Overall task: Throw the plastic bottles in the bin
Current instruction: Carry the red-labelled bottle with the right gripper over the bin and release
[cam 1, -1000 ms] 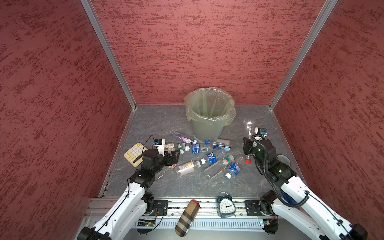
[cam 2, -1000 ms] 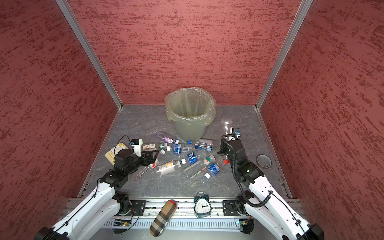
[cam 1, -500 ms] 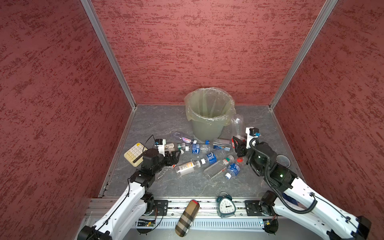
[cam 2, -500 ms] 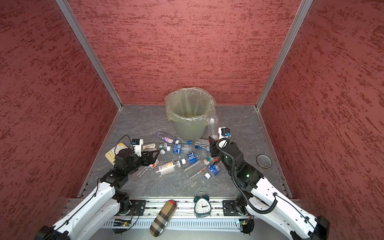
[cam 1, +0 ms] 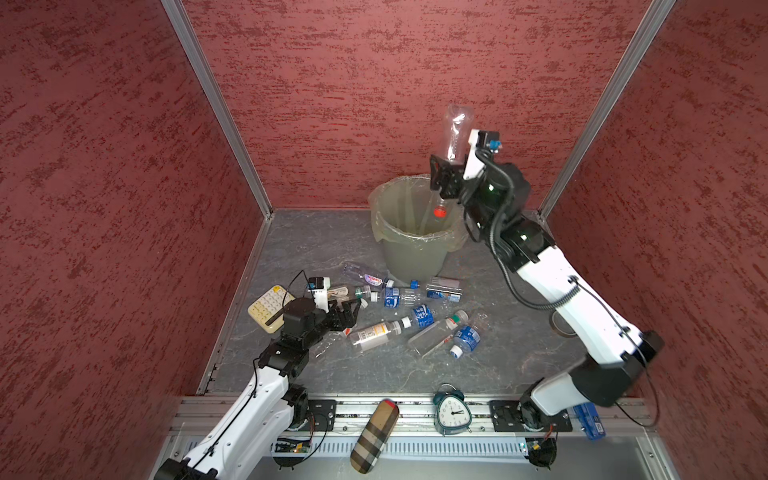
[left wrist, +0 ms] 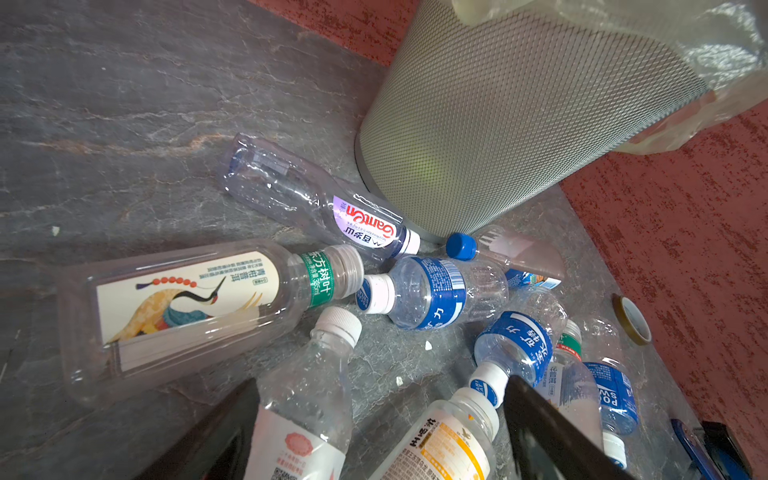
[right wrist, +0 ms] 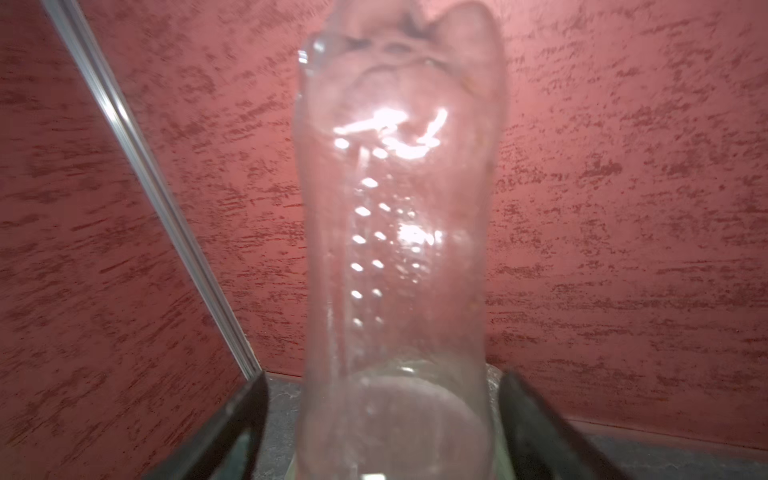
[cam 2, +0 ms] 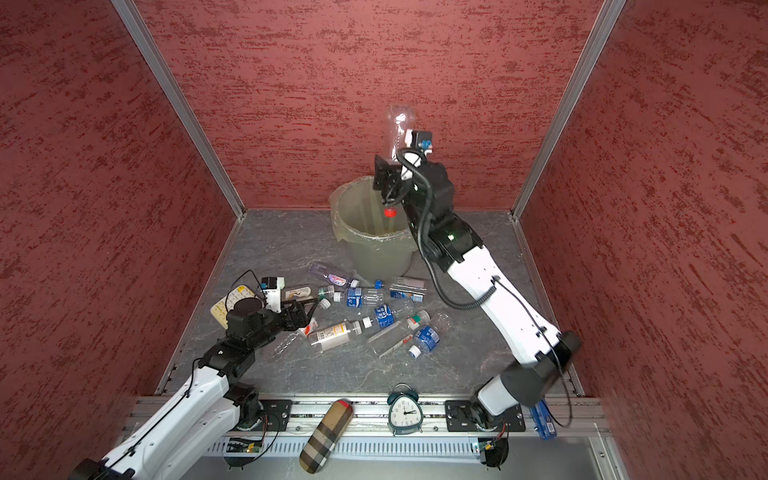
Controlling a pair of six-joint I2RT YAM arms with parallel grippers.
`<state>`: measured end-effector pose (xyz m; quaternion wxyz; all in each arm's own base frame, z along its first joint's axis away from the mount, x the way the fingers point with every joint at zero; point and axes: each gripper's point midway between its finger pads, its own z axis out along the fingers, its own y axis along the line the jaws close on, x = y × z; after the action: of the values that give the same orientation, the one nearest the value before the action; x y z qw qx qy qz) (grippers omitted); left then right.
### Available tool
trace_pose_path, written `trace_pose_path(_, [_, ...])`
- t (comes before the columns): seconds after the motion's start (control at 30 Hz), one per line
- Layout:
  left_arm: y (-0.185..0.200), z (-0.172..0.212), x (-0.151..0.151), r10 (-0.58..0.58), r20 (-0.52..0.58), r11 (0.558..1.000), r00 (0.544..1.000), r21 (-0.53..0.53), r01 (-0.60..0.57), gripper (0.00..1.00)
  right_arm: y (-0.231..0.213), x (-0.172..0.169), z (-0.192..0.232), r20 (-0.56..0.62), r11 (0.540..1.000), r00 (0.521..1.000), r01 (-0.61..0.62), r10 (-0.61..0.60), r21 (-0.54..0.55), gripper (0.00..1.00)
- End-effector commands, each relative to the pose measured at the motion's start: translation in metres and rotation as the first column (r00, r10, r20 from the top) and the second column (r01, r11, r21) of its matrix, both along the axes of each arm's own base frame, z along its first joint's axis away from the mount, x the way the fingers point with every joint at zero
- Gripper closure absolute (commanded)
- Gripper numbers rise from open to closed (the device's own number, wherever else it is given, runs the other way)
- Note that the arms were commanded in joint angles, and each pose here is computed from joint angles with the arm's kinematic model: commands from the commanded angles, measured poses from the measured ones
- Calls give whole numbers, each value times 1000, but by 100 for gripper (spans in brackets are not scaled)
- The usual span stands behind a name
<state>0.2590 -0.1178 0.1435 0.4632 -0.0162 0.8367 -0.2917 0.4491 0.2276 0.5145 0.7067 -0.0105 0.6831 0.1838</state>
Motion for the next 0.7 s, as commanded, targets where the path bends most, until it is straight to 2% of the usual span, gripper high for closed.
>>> trace_pose_path(0.0, [3, -1, -3, 1, 13, 1000, 1000, 8, -1, 7, 0, 31, -25, -93, 999, 996, 6, -10, -40, 1])
trace_pose_path(0.23, [12, -2, 0, 60, 9, 998, 998, 19, -60, 0, -8, 16, -16, -80, 1000, 997, -3, 3, -5, 1])
trace_pose_path(0.67, [17, -4, 2, 94, -6, 994, 996, 52, -94, 0, -51, -42, -65, -144, 998, 988, 48, -52, -33, 1])
